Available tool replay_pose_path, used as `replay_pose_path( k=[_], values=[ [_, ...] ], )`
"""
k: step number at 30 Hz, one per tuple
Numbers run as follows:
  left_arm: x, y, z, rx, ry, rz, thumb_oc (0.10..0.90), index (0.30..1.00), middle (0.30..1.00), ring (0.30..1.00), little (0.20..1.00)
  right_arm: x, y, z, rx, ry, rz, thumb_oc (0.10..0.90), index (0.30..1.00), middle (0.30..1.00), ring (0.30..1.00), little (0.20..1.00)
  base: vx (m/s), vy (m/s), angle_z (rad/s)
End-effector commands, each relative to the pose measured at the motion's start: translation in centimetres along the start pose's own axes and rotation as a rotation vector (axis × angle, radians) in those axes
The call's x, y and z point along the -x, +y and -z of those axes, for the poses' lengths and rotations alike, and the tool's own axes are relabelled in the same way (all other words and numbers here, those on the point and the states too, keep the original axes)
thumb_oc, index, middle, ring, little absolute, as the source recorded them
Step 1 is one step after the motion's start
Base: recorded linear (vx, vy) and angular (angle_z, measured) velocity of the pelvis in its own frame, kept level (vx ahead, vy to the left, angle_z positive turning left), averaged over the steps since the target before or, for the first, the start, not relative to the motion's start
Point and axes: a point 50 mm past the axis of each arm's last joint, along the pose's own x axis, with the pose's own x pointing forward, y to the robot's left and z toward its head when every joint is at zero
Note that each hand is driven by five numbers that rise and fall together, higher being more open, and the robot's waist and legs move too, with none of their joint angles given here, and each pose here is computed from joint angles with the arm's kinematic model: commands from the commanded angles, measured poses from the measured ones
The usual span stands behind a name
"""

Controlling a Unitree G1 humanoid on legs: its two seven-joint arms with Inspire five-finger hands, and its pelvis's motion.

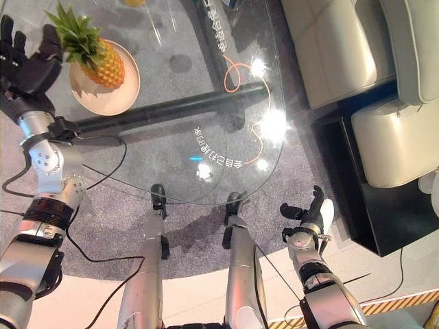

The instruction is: Pick up the fruit to the plate

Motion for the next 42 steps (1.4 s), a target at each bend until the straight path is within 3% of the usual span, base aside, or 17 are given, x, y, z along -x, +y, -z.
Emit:
replay_pose_path(
  k=[1,7,10,11,14,16,20,24,28,42],
  values=[
    [-1.3,-1.0,-2.1,0.075,-0.077,0.078,0.8,0.9,0.9,0.9,0.9,-0.2,-4.1,2.6,0.017,0.046,0.163,0.8,0.9,0.9,0.9,0.9,0.1,-0.042,0.08],
    [3.5,6.2,3.4,-0.097,0.329,0.039,0.8,0.9,0.9,0.9,0.9,2.1,-6.0,7.9,0.066,0.172,0.139,0.8,0.9,0.9,0.9,0.9,0.13,-0.035,0.06],
    [9.7,12.6,6.5,-0.183,0.65,-0.062,0.8,0.9,0.9,0.9,0.9,4.3,-6.4,11.5,0.112,0.261,0.059,0.8,0.9,0.9,0.9,0.9,0.17,-0.052,-0.06],
    [9.8,12.7,6.5,-0.184,0.652,-0.063,0.8,0.9,0.9,0.9,0.9,4.4,-6.4,11.5,0.114,0.262,0.059,0.8,0.9,0.9,0.9,0.9,0.11,-0.029,-0.01],
    [17.0,18.0,8.1,-0.426,0.989,-0.114,0.8,0.9,0.9,0.9,0.9,6.1,-6.3,13.9,0.179,0.349,-0.032,0.8,0.9,0.9,0.9,0.9,0.2,-0.013,0.03],
    [19.3,19.7,8.2,-0.461,1.115,-0.118,0.8,0.9,0.9,0.9,0.9,6.6,-6.2,14.6,0.198,0.38,-0.066,0.8,0.9,0.9,0.9,0.9,0.13,0.016,0.04],
    [25.3,23.7,6.9,-0.761,1.392,-0.045,0.8,0.9,0.9,0.9,0.9,8.0,-5.7,16.2,0.306,0.45,-0.217,0.8,0.9,0.9,0.9,0.9,0.11,0.03,-0.01],
    [29.9,25.3,5.9,-0.827,1.606,-0.002,0.8,0.9,0.9,0.9,0.9,9.4,-5.1,17.7,0.413,0.54,-0.363,0.8,0.9,0.9,0.9,0.9,0.04,0.046,-0.09],
    [33.8,25.0,5.9,-0.831,1.774,0.065,0.8,0.9,0.9,0.9,0.9,10.8,-4.5,18.9,0.508,0.63,-0.475,0.8,0.9,0.9,0.9,0.9,0.0,0.024,-0.03],
    [36.1,24.4,6.1,-0.844,1.897,0.12,0.8,0.9,0.9,0.9,0.9,11.9,-4.0,19.7,0.571,0.7,-0.537,0.8,0.9,0.9,0.9,0.9,0.0,0.002,-0.01]
  ],
)
